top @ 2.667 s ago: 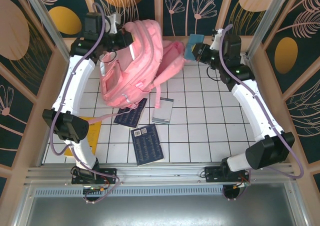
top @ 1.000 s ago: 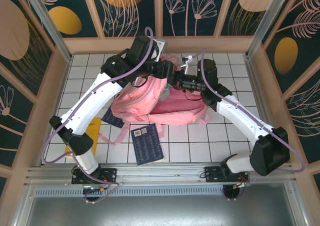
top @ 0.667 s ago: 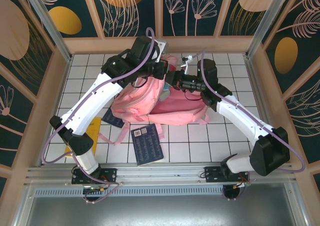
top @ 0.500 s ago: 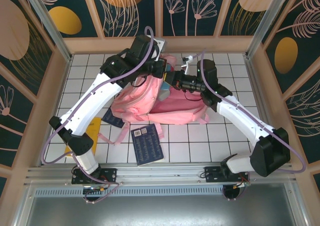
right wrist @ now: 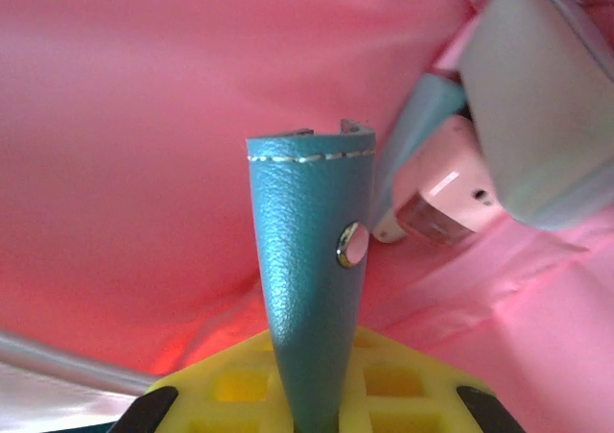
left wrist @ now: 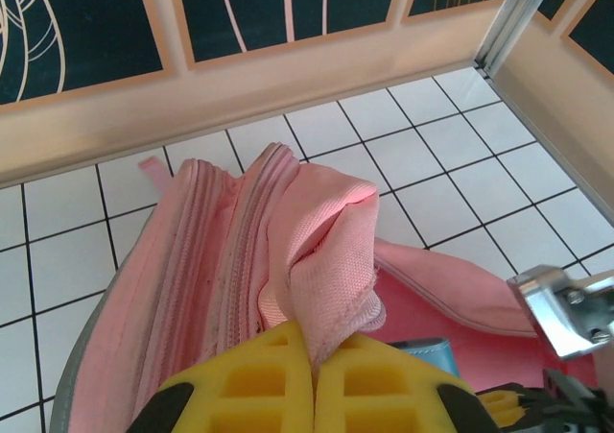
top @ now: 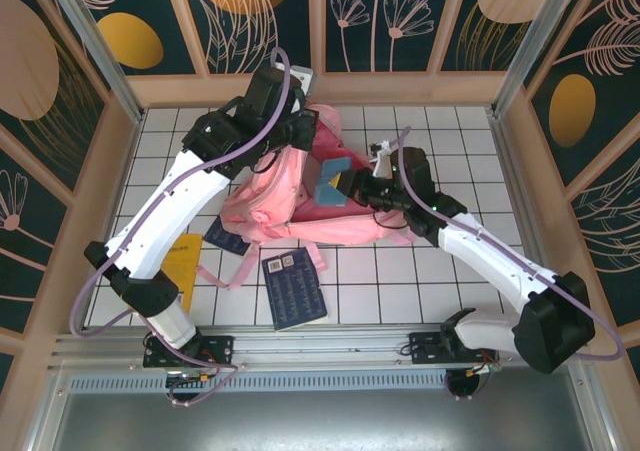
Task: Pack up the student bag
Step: Place the loose stationery in the student bag.
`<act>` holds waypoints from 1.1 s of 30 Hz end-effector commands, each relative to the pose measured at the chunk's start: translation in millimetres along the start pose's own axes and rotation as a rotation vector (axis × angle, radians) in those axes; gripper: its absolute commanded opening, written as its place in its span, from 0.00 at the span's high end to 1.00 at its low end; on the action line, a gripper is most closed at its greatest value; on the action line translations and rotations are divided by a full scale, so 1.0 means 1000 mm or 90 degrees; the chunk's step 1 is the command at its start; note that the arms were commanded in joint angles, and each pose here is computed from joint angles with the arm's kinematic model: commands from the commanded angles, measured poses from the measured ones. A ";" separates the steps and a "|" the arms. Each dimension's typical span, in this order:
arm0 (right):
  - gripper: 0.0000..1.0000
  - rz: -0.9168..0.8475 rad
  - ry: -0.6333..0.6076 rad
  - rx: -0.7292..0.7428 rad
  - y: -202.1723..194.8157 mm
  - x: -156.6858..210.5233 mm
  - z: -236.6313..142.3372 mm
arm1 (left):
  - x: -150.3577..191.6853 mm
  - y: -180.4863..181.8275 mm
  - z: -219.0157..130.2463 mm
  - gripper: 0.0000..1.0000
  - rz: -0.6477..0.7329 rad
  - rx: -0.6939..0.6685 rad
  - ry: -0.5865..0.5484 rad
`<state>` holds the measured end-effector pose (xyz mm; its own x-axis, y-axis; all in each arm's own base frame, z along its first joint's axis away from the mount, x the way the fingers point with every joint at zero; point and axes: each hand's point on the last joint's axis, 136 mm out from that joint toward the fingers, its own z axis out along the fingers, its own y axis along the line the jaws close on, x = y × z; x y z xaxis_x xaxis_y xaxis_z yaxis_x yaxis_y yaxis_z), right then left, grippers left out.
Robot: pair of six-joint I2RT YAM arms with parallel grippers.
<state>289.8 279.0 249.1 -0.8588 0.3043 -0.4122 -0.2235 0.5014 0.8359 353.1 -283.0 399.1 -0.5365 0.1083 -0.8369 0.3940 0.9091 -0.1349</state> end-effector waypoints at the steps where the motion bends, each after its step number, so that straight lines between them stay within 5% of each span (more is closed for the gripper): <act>1: 0.99 0.011 -0.019 0.055 -0.021 0.001 0.007 | -0.051 -0.003 -0.051 1.00 -0.029 0.036 -0.135; 7: 1.00 0.069 0.009 0.181 -0.065 0.013 0.037 | -0.047 -0.024 -0.054 1.00 -0.055 0.132 -0.156; 20: 1.00 0.152 -0.087 0.015 -0.003 -0.035 0.055 | -0.019 -0.040 -0.034 1.00 -0.088 0.202 -0.127; 33: 1.00 0.261 -0.102 0.061 -0.046 -0.039 0.125 | -0.031 -0.038 -0.044 1.00 -0.087 0.197 -0.159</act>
<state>373.4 328.5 159.3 -0.8156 0.5683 -0.1084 0.2009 0.4540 0.8681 325.9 -308.1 383.8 -0.5591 -0.0026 -0.8291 0.5066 0.7905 -0.3442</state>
